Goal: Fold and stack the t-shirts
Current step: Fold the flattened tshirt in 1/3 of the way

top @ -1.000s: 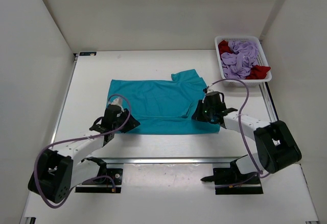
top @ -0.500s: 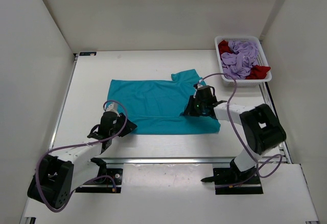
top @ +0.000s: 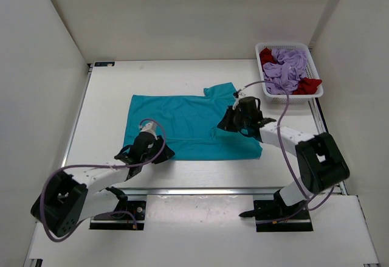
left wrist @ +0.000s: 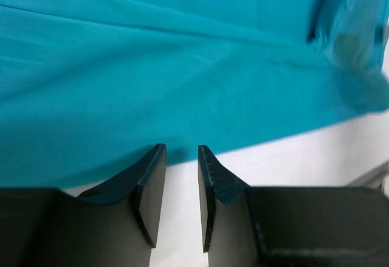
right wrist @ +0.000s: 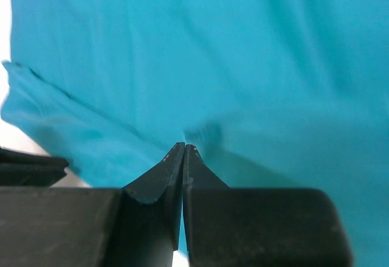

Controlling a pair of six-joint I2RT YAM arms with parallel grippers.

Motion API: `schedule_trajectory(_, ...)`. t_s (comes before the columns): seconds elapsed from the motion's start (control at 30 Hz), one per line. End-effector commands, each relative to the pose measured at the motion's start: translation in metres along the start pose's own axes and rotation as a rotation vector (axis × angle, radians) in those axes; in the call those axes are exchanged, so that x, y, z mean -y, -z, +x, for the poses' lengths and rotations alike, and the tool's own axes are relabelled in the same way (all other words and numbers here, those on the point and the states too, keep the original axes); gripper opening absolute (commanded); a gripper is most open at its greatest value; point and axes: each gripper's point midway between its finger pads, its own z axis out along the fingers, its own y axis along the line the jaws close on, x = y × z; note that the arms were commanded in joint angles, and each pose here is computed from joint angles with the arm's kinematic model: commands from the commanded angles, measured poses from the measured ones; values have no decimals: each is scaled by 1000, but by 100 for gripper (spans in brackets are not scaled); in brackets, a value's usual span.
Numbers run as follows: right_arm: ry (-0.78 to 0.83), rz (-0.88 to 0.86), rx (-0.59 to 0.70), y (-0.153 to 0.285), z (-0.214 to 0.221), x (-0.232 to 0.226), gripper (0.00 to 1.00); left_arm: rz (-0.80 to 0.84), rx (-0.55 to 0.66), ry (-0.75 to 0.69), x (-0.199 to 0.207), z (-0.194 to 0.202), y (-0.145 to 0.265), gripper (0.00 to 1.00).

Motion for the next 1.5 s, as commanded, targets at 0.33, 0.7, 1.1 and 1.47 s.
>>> schedule_trajectory(0.33,25,-16,-33,-7,26,-4,0,50,-25,-48,32,10,-14,36)
schedule_trajectory(0.7,-42,29,-74,-42,22,24,0,22,-28,-34,12,17,-6,37)
schedule_trajectory(1.1,29,-20,50,10,-10,1,0,47,-2,-118,39,6,0,37)
schedule_trajectory(1.47,-9,-158,-92,-13,37,-11,0,54,-18,-112,39,12,-1,37)
